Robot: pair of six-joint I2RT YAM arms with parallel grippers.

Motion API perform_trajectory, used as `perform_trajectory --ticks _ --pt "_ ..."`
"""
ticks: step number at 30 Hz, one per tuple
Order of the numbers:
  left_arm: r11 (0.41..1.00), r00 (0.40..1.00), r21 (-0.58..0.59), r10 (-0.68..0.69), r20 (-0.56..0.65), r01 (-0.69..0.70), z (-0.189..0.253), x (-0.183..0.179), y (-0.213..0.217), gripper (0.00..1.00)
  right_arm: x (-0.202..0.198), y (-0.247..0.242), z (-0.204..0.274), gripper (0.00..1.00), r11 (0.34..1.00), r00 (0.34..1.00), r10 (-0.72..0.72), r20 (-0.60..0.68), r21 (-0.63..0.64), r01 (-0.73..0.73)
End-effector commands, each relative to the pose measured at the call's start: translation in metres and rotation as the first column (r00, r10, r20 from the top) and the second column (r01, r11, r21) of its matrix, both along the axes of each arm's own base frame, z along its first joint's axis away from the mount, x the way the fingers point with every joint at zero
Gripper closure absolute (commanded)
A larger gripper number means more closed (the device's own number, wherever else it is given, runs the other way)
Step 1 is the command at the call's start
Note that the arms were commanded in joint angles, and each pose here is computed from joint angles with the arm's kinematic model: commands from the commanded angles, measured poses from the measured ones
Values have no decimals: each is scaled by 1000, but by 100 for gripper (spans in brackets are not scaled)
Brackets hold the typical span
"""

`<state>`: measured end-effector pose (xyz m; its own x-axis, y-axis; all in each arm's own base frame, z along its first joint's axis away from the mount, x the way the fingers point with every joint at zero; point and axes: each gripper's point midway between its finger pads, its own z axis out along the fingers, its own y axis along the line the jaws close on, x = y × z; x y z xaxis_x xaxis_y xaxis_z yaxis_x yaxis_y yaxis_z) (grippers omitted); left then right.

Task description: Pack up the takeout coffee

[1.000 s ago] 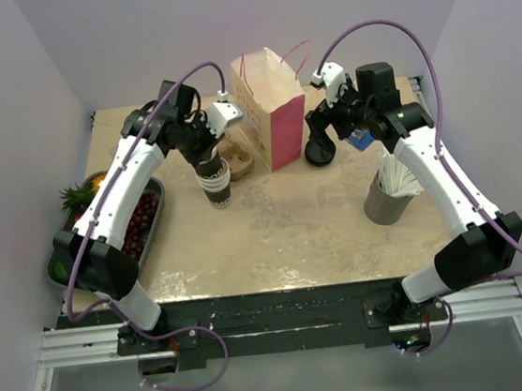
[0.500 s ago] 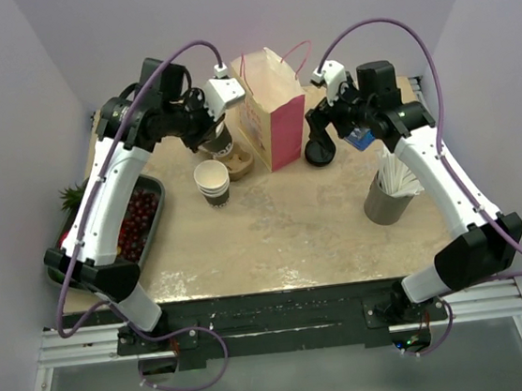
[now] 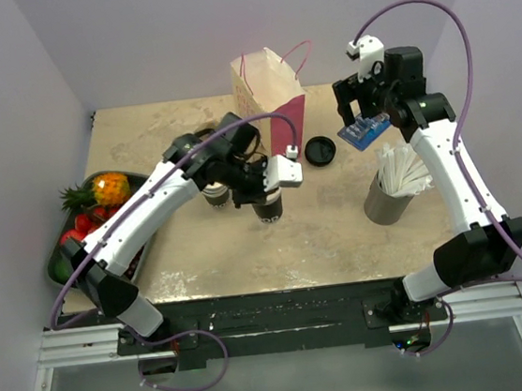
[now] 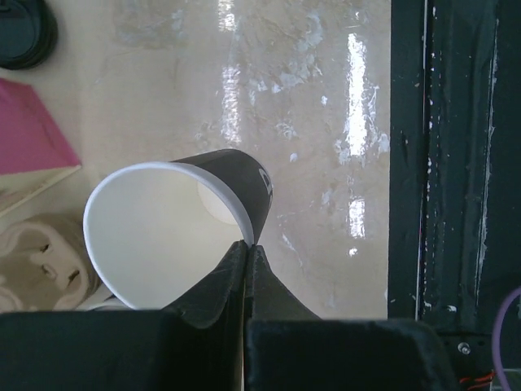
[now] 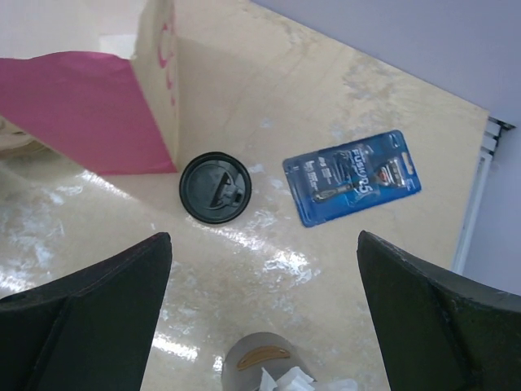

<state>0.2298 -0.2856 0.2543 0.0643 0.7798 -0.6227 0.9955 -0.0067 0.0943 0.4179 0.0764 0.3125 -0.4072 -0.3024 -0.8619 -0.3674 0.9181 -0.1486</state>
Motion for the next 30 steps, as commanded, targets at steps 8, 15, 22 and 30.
perform_trajectory --ticks 8,15,22,30 --pt "999 995 4 -52 89 52 -72 4 -63 100 -6 -18 17 1 995 995 -96 39 5 96" --pt "999 991 48 11 130 -17 -95 17 -68 100 -4 -8 14 1 997 998 -63 21 44 62" --pt "996 987 70 38 154 -49 -110 25 -68 100 -5 -5 18 1 997 998 -50 29 52 48" --pt "997 994 68 15 106 -22 -115 16 -71 92 -5 -3 22 1 998 999 -38 29 55 36"
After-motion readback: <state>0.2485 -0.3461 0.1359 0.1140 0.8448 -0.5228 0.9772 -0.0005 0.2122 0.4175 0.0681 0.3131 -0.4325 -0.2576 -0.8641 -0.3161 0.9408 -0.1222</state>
